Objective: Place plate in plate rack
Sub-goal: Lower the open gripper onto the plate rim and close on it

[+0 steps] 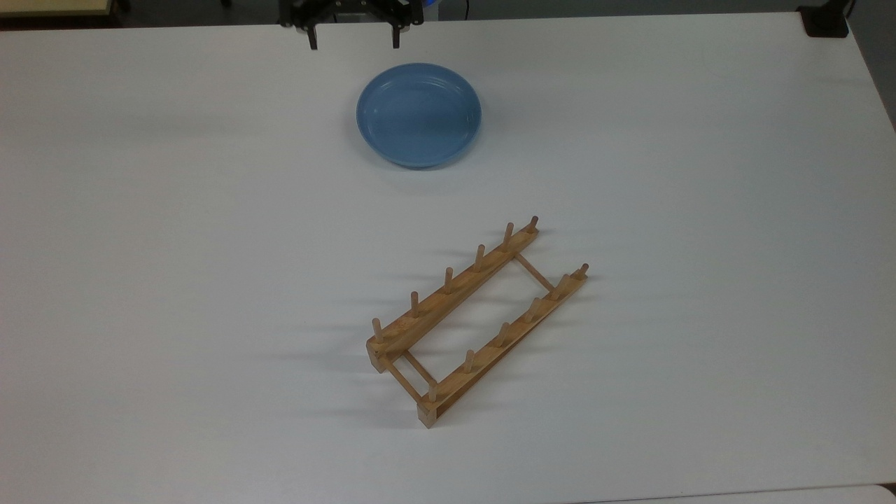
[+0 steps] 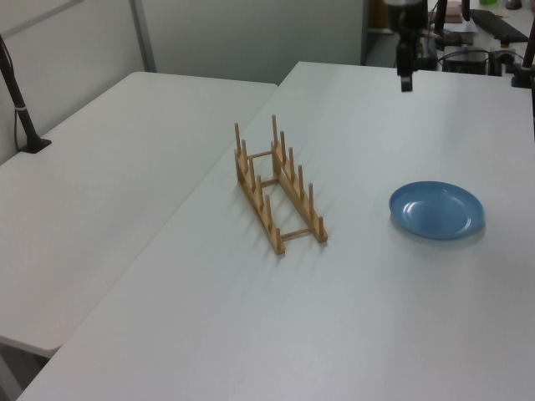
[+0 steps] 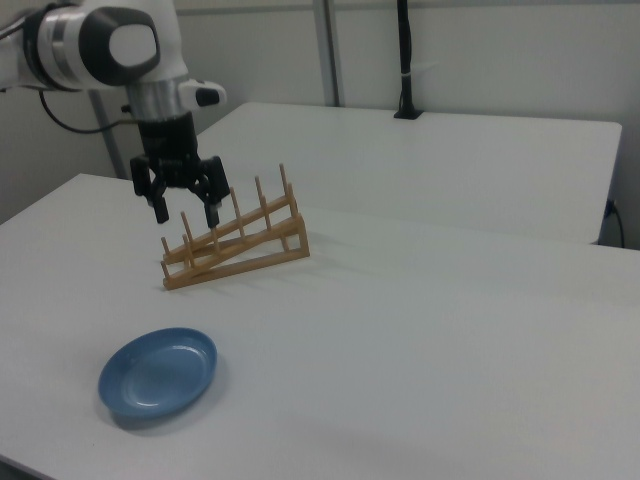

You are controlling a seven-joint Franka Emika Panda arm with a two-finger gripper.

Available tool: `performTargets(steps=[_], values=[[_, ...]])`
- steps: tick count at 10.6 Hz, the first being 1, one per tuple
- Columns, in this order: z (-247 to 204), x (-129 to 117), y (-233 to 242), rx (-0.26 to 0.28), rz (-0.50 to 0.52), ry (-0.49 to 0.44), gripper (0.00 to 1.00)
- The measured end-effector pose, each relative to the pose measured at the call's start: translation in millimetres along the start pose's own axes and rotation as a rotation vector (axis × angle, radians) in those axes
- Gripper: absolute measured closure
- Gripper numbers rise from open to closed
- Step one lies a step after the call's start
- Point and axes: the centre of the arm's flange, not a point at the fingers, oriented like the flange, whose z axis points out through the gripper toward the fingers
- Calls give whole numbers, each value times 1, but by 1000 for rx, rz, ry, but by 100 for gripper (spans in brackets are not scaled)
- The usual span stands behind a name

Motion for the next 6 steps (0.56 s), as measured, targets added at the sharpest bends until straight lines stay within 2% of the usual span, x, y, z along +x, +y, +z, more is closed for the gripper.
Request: performTargets(steps=[2, 6], values=[[34, 5, -2, 1, -106, -10, 0], [124, 9, 0, -37, -203, -31, 0]])
